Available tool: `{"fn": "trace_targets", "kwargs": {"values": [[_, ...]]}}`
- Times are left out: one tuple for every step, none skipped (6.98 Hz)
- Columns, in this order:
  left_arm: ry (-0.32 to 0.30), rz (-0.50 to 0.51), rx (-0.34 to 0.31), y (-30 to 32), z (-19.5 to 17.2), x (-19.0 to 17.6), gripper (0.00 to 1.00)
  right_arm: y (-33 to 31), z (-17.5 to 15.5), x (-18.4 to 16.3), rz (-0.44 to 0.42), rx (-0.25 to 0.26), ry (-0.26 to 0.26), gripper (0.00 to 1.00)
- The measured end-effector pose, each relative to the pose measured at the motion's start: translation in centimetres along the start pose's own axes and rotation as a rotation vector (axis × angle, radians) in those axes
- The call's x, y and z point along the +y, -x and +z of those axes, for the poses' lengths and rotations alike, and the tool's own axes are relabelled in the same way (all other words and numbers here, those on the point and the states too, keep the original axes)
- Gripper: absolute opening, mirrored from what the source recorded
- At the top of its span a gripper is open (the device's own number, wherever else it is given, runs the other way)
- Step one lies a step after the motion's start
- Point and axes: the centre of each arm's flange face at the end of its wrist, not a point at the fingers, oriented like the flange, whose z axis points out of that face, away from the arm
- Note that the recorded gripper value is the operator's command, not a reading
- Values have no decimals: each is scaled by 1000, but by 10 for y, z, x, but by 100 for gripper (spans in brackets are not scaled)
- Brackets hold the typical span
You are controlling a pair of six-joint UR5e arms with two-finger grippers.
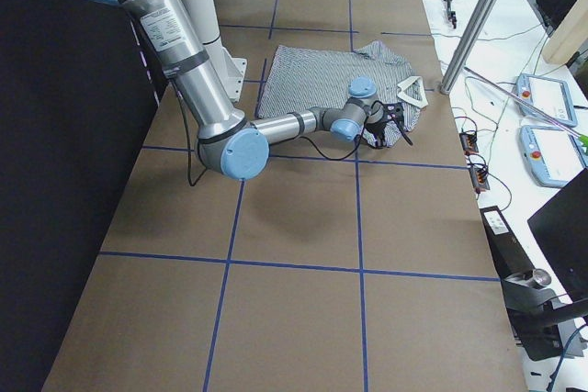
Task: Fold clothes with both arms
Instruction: 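Fold the sleeve inward over the shirt body with the right gripper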
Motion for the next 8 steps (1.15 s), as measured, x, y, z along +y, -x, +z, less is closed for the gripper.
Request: {"fn": "trace_targets", "kwargs": {"values": [[0, -1, 0, 0, 0, 0, 100, 23, -12, -7, 37, 15, -8, 0], [1, -1, 0, 0, 0, 0, 100, 66, -23, -12, 83, 58, -24, 0], [1, -1, 0, 0, 0, 1, 100, 122, -29, -10, 133, 108, -47, 0], [1, -2, 0, 1, 0, 1, 100, 177, -32, -7, 187, 144, -75, 0], [2, -3, 0, 1, 1, 1, 100, 222, -28, -6, 228, 169, -99, 0], [3, -4, -1, 1, 1, 2, 100, 248, -21, -7, 248, 191, -116, 0], [4, -4, -1, 2, 1, 2, 100, 260, -15, -3, 250, 203, -123, 1], [5, -6, -1, 2, 1, 3, 100, 267, -11, 4, 241, 208, -122, 99]]}}
